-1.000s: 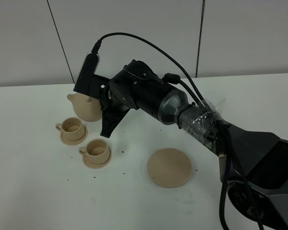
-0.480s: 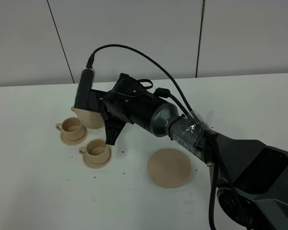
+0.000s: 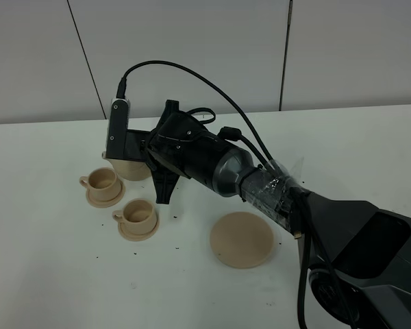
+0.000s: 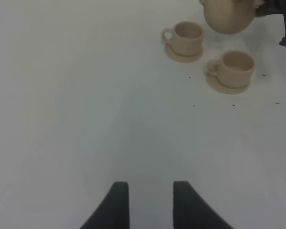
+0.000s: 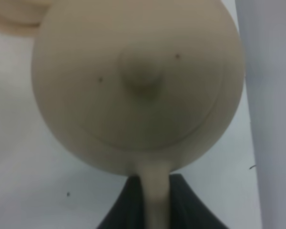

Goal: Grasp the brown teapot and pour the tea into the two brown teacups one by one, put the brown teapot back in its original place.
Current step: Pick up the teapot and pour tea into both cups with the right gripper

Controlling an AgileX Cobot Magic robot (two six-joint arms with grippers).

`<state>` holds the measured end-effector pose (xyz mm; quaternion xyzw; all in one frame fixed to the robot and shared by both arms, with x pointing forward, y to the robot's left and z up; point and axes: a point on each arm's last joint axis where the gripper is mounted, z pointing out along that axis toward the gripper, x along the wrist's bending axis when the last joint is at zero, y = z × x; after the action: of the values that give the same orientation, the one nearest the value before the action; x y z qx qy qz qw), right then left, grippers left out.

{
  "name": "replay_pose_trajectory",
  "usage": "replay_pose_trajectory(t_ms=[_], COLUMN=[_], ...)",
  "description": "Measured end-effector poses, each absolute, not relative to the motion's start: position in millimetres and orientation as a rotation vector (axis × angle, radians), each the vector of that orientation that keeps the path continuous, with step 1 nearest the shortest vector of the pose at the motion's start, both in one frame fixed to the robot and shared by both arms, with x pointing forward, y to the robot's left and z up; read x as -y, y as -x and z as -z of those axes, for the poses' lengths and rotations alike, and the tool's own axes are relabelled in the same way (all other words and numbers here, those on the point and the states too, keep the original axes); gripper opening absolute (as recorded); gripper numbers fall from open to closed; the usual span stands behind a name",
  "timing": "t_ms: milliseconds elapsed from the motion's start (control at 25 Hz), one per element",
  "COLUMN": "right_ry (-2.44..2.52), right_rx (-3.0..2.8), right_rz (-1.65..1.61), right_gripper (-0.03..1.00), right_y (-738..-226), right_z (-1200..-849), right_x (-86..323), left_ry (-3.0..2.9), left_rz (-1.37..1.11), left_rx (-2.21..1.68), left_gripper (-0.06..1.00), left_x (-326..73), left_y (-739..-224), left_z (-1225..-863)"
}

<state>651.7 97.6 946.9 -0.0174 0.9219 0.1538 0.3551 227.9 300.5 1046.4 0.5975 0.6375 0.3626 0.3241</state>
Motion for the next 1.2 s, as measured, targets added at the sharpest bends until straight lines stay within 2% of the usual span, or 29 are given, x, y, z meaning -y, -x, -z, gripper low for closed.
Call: replay_pose_trajectory(t_ms=[560, 1200], right_ry=[0.222, 0.292], right_rx=[-2.318, -2.241], right_rz=[-0.337, -0.251], right_gripper=[0.09, 0.09], right_y=[-637, -641], right_z=[-950, -952], right_x=[-114, -112], left_ry=[-1.567, -1.565], left_rz=[-0.951, -0.95], left_rx=[-1.672, -1.674], left_gripper=[0.3, 0.3], left_x=[-300, -300], left_y=[-228, -228], left_z=[-1046, -1046])
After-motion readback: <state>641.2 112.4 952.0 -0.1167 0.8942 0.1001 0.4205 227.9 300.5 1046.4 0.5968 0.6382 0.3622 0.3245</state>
